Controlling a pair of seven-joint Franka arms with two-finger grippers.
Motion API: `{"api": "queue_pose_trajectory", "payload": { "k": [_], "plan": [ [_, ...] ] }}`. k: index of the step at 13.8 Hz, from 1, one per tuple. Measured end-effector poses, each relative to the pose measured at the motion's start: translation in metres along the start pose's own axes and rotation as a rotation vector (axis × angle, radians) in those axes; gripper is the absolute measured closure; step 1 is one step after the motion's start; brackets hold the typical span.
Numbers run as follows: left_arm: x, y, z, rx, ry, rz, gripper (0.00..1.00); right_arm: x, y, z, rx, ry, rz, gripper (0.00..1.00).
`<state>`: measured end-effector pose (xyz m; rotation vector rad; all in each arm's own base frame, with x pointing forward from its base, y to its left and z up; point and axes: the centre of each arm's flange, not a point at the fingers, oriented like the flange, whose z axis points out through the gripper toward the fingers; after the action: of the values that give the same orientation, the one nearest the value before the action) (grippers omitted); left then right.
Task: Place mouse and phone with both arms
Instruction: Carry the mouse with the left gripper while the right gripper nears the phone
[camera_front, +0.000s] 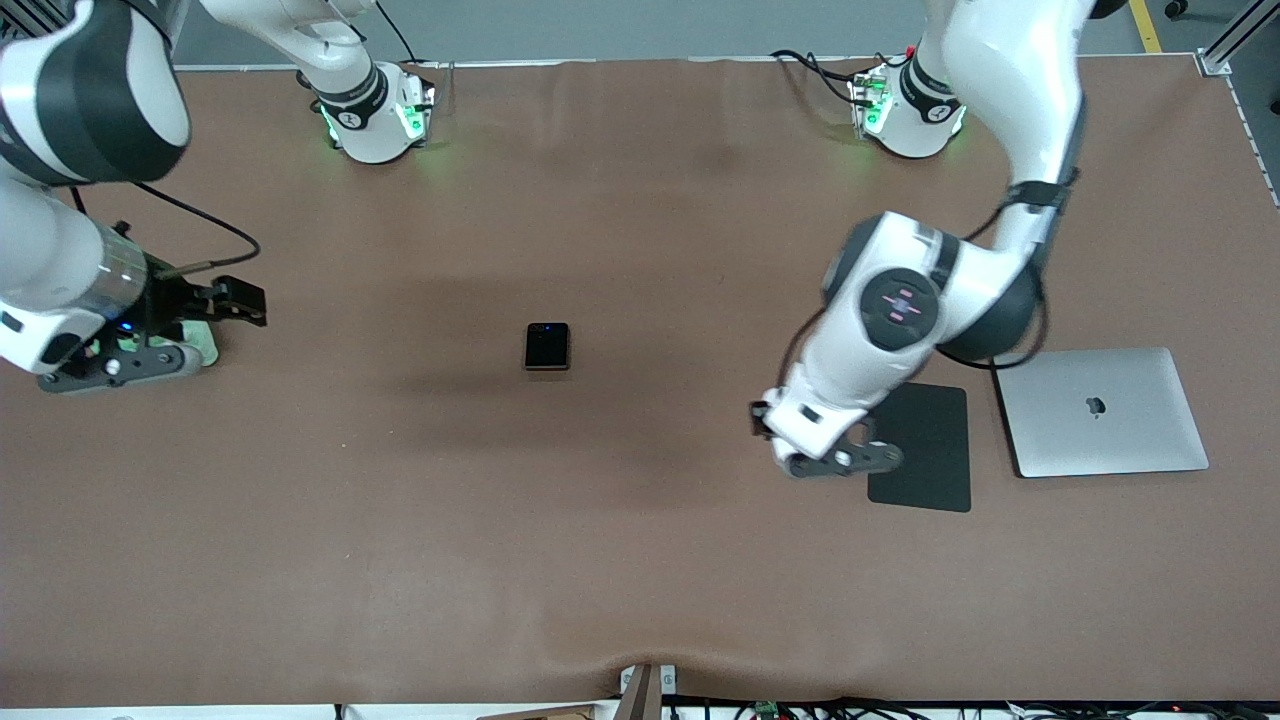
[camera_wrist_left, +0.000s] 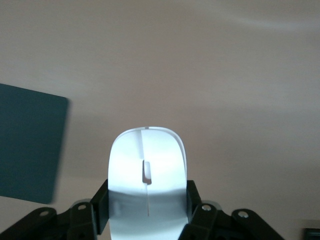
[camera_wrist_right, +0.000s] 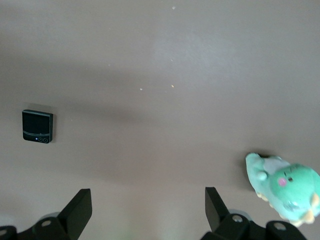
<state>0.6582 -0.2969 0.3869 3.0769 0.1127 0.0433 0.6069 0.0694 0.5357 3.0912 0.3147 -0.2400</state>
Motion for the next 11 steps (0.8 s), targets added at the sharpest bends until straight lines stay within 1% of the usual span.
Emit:
{"api": "queue_pose_trajectory", "payload": {
  "k": [2,4,6,8,9,11],
  "plan": [
    [0.017,-0.044,0.004,0.015,-0.032,0.018,0.39,0.014,-0.018,0.015,-0.004,-0.002,0.001,0.00],
    [0.027,-0.085,0.014,0.029,-0.073,0.062,0.39,0.025,-0.046,0.031,-0.011,-0.007,0.032,0.00],
    [0.032,-0.120,0.026,0.035,-0.106,0.095,0.39,0.037,-0.079,0.052,-0.018,-0.002,0.070,0.00],
    [0.032,-0.143,0.042,0.039,-0.137,0.117,0.39,0.045,-0.112,0.080,-0.024,0.011,0.107,0.00],
    [0.032,-0.153,0.049,0.040,-0.148,0.126,0.39,0.046,-0.126,0.093,-0.025,0.018,0.125,0.00],
    [0.033,-0.172,0.063,0.035,-0.143,0.152,0.39,0.048,-0.148,0.117,-0.014,0.018,0.153,0.00]
  ]
}}
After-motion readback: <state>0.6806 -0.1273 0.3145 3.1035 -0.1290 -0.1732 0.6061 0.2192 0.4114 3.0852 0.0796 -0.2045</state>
